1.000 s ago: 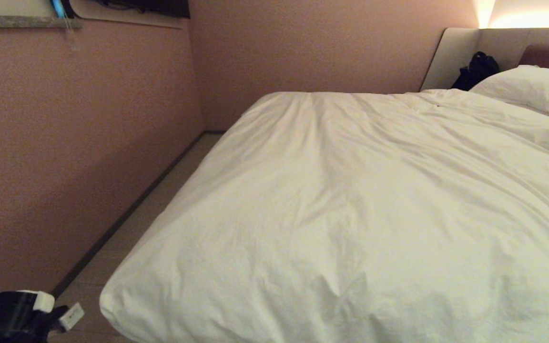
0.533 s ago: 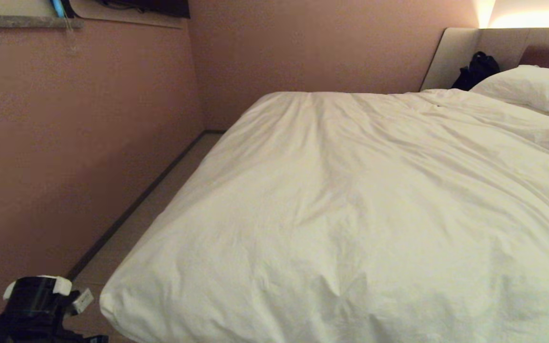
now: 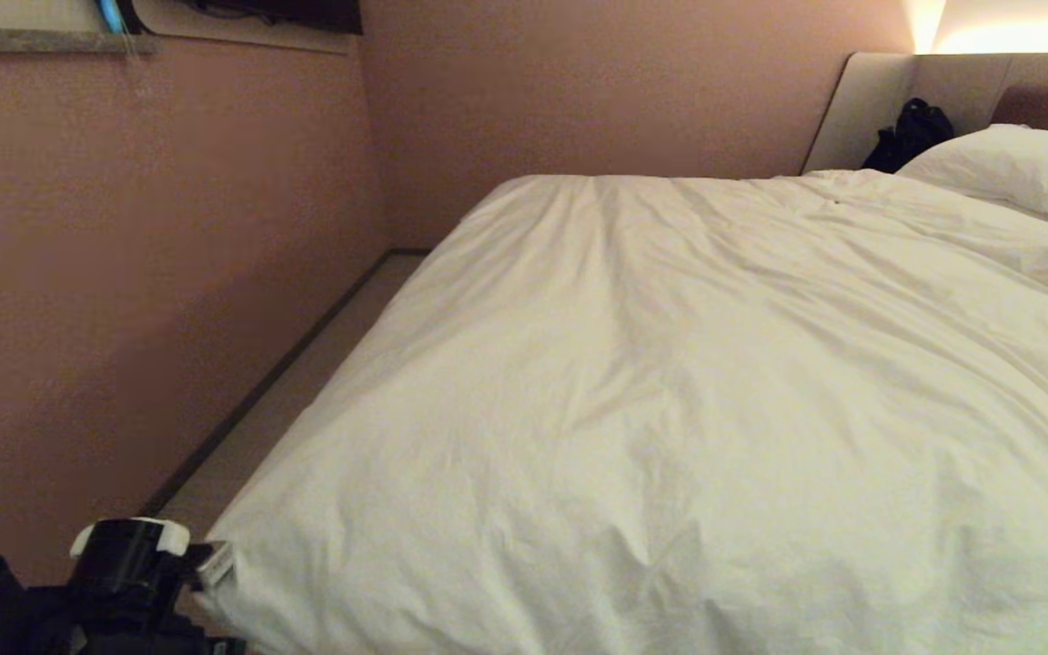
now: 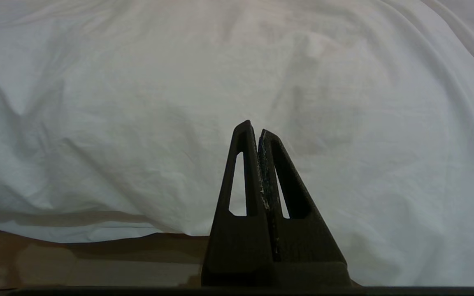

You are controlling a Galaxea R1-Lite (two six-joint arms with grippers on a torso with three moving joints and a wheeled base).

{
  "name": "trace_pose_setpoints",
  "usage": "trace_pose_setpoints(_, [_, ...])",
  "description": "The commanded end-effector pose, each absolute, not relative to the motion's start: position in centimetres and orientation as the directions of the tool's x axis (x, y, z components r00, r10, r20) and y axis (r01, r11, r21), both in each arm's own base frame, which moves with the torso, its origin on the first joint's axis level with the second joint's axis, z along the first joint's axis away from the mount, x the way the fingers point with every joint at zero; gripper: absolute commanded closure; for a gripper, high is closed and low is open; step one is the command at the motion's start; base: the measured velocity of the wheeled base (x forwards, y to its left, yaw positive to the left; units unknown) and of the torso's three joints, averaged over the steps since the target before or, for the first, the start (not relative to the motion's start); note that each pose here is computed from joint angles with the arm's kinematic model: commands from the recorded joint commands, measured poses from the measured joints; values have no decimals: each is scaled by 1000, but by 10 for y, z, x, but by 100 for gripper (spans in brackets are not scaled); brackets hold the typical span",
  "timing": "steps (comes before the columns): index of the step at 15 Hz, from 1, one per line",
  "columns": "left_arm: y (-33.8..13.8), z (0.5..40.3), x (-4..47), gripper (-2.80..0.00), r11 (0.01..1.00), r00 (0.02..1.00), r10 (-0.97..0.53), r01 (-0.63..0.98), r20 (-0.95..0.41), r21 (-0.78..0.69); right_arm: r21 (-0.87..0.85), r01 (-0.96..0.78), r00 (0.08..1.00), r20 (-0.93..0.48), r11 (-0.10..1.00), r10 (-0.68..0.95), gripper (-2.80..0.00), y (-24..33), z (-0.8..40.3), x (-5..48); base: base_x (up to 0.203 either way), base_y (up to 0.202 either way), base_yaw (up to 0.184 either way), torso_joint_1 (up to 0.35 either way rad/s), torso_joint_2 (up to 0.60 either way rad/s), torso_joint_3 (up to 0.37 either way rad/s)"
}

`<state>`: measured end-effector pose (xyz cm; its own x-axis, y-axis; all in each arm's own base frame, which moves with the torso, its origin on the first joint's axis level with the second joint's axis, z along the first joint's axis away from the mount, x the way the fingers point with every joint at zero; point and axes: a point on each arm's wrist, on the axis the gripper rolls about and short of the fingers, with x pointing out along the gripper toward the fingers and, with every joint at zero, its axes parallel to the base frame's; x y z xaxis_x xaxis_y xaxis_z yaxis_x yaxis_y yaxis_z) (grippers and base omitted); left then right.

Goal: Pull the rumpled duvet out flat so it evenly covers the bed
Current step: Flatten the corners of the folded blanket

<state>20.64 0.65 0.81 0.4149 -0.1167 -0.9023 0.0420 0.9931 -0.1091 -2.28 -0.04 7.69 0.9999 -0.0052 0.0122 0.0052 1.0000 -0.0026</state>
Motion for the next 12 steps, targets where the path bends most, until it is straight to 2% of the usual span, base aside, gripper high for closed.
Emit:
trace_pose_setpoints(1, [-3,9,214,0,988,460,-153,96,-874,-122,-3,3,1000,12,1000,-3,0,0,77,-23,0,0,0,0,0,0])
trace_pose_setpoints(5, [-7,10,215,0,981,470,-189,54,-862,-185,-3,6,1000,12,1000,-6,0,0,77,-23,0,0,0,0,0,0])
trace_pose_setpoints(9, [-3,11,207,0,982,461,-173,14,-870,-188,-3,5,1000,12,1000,-5,0,0,77,-23,0,0,0,0,0,0])
trace_pose_setpoints(12, [3,15,212,0,976,496,-124,-97,-860,-196,-3,6,1000,13,1000,-6,0,0,77,-23,0,0,0,0,0,0])
